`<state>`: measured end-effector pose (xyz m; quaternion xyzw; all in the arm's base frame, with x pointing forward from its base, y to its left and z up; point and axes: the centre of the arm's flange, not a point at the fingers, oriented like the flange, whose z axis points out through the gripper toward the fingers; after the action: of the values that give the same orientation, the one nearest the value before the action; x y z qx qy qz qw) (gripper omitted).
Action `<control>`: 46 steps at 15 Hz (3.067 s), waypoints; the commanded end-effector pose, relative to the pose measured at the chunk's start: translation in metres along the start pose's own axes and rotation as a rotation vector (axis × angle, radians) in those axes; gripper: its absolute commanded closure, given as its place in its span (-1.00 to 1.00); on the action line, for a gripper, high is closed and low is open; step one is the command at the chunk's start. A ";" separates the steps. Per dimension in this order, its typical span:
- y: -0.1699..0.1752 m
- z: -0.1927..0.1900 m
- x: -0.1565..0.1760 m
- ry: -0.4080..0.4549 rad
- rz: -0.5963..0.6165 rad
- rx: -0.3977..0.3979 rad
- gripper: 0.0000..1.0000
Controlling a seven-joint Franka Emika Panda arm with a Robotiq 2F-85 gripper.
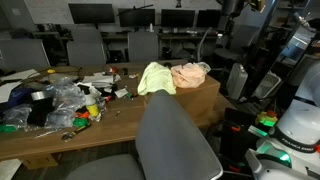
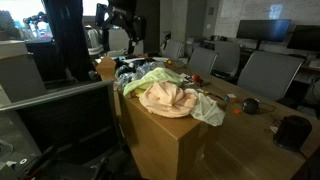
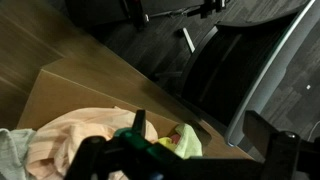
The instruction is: Move all the clothes from the box to the backrest of the chair
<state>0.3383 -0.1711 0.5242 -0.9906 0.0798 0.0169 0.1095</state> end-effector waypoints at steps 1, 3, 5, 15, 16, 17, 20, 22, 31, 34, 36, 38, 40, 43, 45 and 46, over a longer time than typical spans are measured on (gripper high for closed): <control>0.000 -0.001 0.000 0.003 0.000 -0.001 -1.00; 0.000 -0.005 0.000 0.011 -0.001 -0.002 -1.00; 0.000 -0.006 0.000 0.013 -0.001 -0.002 -1.00; -0.012 -0.022 0.051 0.092 0.038 -0.094 -1.00; -0.015 -0.026 0.063 0.128 0.051 -0.105 -1.00; -0.017 -0.030 0.080 0.168 0.074 -0.120 -1.00; -0.016 -0.035 0.127 0.294 0.163 -0.162 -1.00; -0.005 -0.027 0.159 0.354 0.243 -0.202 -1.00; 0.095 0.059 0.217 0.233 0.595 -0.330 -1.00; 0.111 0.082 0.220 0.168 0.633 -0.310 -1.00; 0.113 0.091 0.220 0.127 0.652 -0.274 -1.00; 0.113 0.098 0.220 0.093 0.676 -0.232 -1.00; 0.111 0.103 0.220 0.050 0.696 -0.156 -1.00; 0.105 0.114 0.219 0.003 0.731 -0.066 -1.00; 0.103 0.124 0.217 -0.025 0.750 -0.034 -1.00; 0.103 0.130 0.217 -0.041 0.758 -0.020 -1.00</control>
<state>0.5269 -0.2730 0.3712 -0.8970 0.4336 0.0601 0.0604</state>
